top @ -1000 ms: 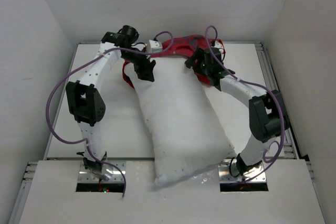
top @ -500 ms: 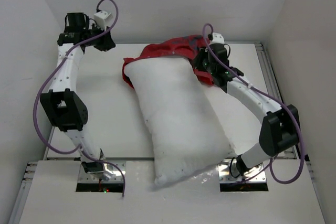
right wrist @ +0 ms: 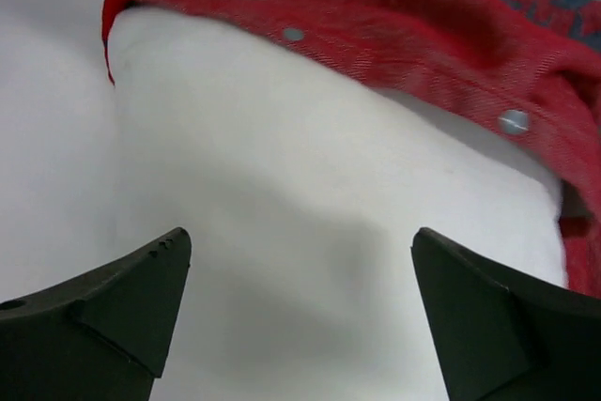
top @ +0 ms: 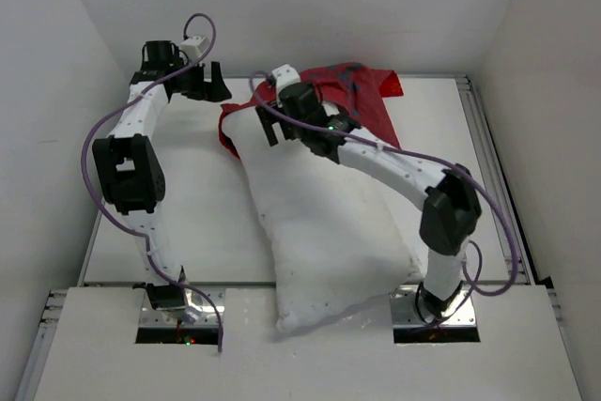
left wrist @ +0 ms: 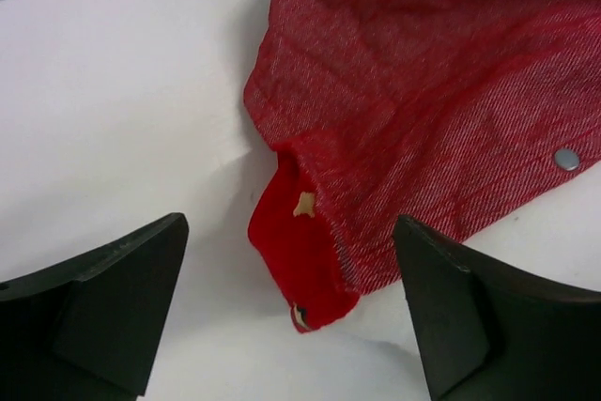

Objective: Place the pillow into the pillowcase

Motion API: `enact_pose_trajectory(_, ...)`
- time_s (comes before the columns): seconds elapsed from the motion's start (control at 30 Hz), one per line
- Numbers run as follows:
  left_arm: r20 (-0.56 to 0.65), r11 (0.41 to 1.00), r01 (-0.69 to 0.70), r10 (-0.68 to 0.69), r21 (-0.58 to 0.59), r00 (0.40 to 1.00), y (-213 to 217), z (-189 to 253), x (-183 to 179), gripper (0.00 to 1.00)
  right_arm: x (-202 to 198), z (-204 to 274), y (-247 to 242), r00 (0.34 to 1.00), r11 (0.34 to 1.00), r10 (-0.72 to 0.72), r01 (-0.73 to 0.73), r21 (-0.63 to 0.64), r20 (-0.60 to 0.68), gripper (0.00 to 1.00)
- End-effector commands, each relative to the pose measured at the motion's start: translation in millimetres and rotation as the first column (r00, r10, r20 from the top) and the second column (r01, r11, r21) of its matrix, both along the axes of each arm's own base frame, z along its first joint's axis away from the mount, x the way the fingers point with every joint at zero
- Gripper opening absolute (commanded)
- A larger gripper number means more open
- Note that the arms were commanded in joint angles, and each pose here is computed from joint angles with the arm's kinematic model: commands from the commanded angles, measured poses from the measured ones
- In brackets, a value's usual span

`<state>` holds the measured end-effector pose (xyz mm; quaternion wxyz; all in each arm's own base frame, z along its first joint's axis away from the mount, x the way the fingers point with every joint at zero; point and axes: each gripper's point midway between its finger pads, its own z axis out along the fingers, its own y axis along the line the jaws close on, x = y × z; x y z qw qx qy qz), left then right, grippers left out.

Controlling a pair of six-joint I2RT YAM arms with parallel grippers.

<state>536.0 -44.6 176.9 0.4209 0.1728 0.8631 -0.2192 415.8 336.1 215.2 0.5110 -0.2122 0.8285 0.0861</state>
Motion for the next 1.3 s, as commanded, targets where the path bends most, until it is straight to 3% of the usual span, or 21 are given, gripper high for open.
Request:
enact_pose_trajectory(0.0,0.061,0.999,0.039,-0.037,-0.029,0.997,-20.2,11.7,6.5,0.85,-1.6,-27.5,9.5,1.000,0.979,-0.002,0.002,-0.202,0.001,0.99)
enact_pose_trajectory(0.1,-0.002,0.996,0.077,-0.077,-0.050,0.997,-28.8,-9.0,-6.3,0.67,-4.5,-53.5,26.5,0.999,0.952,0.003,-0.015,-0.305,-0.041,0.99)
enact_pose_trajectory(0.27,-0.087,0.990,0.134,-0.136,-0.036,0.987,-31.4,-31.7,-31.2,0.58,-1.7,-66.7,53.4,0.999,0.938,0.007,-0.021,-0.347,-0.041,0.99)
enact_pose_trajectory(0.33,-0.109,0.992,0.128,-0.128,-0.008,0.986,-27.7,-39.5,-36.2,0.46,-3.3,-80.7,56.8,0.997,0.937,0.002,-0.027,-0.349,-0.071,0.99)
enact_pose_trajectory(0.37,-0.109,0.992,0.122,-0.121,0.009,0.987,-24.5,-40.6,-36.8,0.37,-4.2,-85.2,57.4,0.997,0.941,-0.011,-0.017,-0.337,-0.081,0.99)
enact_pose_trajectory(0.4,-0.117,0.994,0.108,-0.105,0.025,0.988,-22.0,-42.4,-37.5,0.06,-2.7,-88.6,56.0,0.996,0.943,-0.018,-0.011,-0.334,-0.084,0.99)
enact_pose_trajectory(0.43,-0.118,0.995,0.098,-0.094,0.027,0.989,-19.7,-41.8,-37.3,0.00,-4.6,-98.6,55.4,0.994,0.940,-0.015,-0.022,-0.340,-0.104,0.97)
enact_pose_trajectory(0.47,-0.112,0.995,0.097,-0.094,0.022,0.989,-20.6,-37.1,-38.5,0.00,-6.1,-102.5,56.7,0.994,0.939,-0.006,-0.032,-0.342,-0.111,0.91)
enact_pose_trajectory(0.5,-0.097,0.995,0.101,-0.098,0.023,0.990,-20.5,-29.9,-39.6,0.00,-5.9,-108.4,58.6,0.992,0.940,0.000,-0.043,-0.338,-0.126,0.67)
enact_pose_trajectory(0.6,-0.075,0.994,0.105,-0.102,0.032,0.992,-20.7,-20.7,-41.9,0.00,0.8,-116.5,54.3,0.987,0.952,-0.024,-0.026,-0.304,-0.160,0.27)
enact_pose_trajectory(0.63,-0.051,0.993,0.113,-0.111,0.045,0.993,-20.2,-12.6,-43.1,0.00,1.3,-118.7,55.1,0.982,0.965,-0.037,-0.014,-0.262,-0.187,0.03)
enact_pose_trajectory(0.83,0.069,0.993,0.114,-0.117,0.043,0.991,-14.2,42.5,-55.0,0.00,29.4,-105.1,17.4,0.955,0.985,-0.165,0.148,-0.084,-0.248,0.00)
enact_pose_trajectory(0.93,0.135,0.981,0.190,-0.193,0.037,0.972,-22.2,76.3,-70.9,0.00,56.3,-81.5,-19.7,0.912,0.935,-0.324,0.350,0.062,-0.250,0.00)
enact_pose_trajectory(1.03,0.127,0.968,0.240,-0.248,0.074,0.960,-26.7,83.7,-89.2,0.00,80.6,-43.0,-51.0,0.863,0.822,-0.449,0.500,0.271,-0.230,0.00)
enact_pose_trajectory(1.13,0.073,0.954,0.293,-0.297,0.058,0.952,-30.9,71.8,-109.1,0.00,97.6,4.8,-75.0,0.835,0.736,-0.531,0.539,0.409,-0.143,0.00)
enact_pose_trajectory(1.27,0.003,0.932,0.362,-0.362,-0.009,0.932,-50.9,47.6,-131.2,0.00,103.3,57.1,-65.9,0.847,0.698,-0.526,0.477,0.534,-0.070,0.00)
